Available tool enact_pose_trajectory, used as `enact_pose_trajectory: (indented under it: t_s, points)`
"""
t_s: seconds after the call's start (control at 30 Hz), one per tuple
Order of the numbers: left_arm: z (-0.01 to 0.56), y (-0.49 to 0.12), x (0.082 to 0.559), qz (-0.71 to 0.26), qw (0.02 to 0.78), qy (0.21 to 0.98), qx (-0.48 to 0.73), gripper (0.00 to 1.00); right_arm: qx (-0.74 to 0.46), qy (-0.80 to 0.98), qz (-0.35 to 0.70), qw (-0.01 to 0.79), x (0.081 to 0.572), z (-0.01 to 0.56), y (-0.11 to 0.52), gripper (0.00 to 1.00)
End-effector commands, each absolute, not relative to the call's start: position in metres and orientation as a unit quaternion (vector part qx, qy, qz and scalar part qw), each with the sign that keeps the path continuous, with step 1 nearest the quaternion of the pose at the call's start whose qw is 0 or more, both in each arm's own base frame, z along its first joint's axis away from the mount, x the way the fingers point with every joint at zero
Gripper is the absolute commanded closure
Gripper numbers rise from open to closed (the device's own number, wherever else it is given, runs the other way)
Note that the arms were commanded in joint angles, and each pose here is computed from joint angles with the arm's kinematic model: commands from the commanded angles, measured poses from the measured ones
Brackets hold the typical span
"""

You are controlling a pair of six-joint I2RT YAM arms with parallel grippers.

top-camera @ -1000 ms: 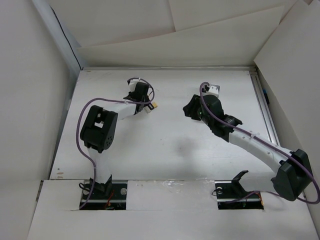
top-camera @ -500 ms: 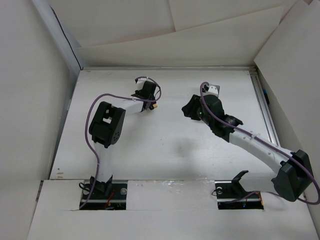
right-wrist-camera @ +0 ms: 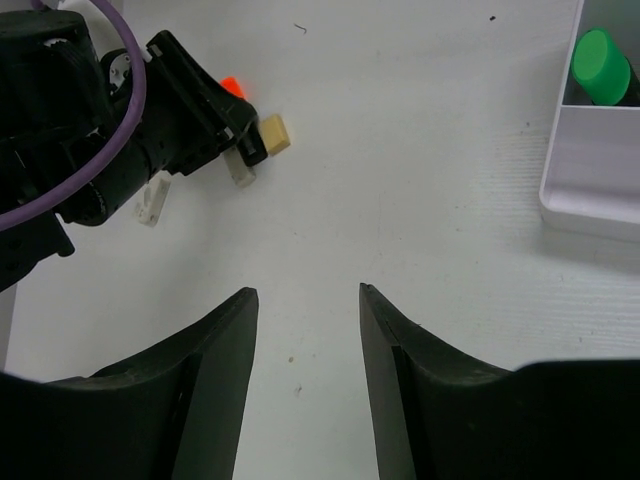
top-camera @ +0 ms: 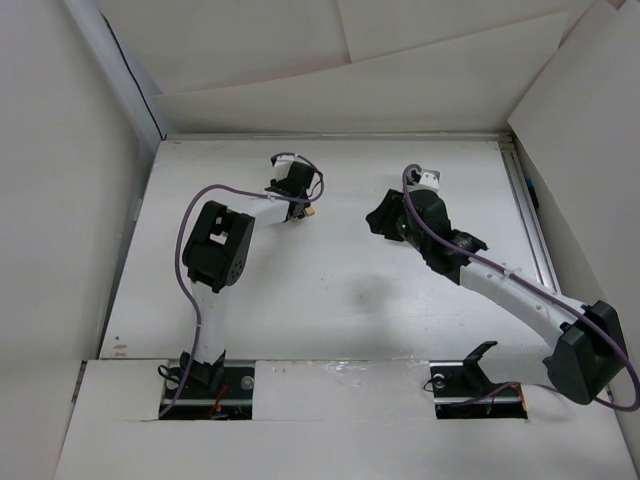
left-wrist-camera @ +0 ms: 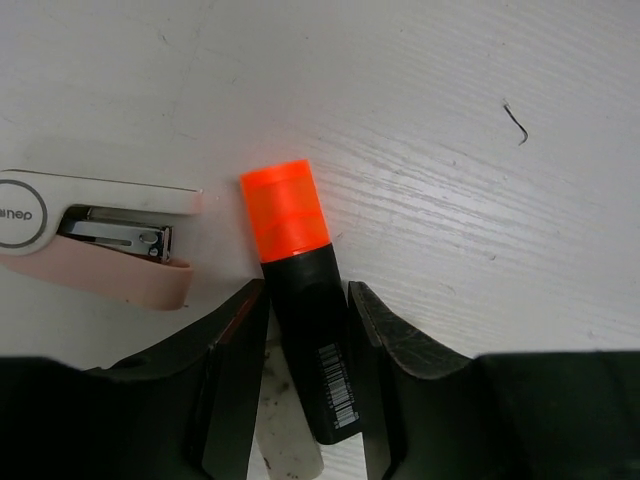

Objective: Sort the stationery into containers
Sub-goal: Pick up the pen from the center of the board.

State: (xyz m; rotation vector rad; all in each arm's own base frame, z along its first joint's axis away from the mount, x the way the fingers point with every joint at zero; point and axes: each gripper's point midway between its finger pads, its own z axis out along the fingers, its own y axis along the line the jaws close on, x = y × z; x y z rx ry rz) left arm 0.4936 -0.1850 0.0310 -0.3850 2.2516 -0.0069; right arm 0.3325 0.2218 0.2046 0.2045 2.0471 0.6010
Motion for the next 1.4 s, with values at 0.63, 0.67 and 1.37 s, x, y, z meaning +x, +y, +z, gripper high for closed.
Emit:
enact_pose_trajectory:
  t_s: [0.63, 0.67, 1.37]
  points:
    - [0.159, -0.215, 0.460, -0.184, 0.506, 0.834, -0.119, 0.94, 0.091, 0.816, 0.281, 0.497, 0.341, 0.222, 0.211, 0.39]
    - [0.167, -0.217, 0.457, -0.200, 0.513, 0.827, -0.115, 0.94, 0.092, 0.816, 0.282, 0.496, 0.342, 0.222, 0.209, 0.39]
    - [0.194, -0.273, 0.308, -0.473, 0.487, 0.722, 0.133, 0.94, -0.030, 0.790, 0.438, 0.428, 0.325, 0.256, 0.264, 0.21]
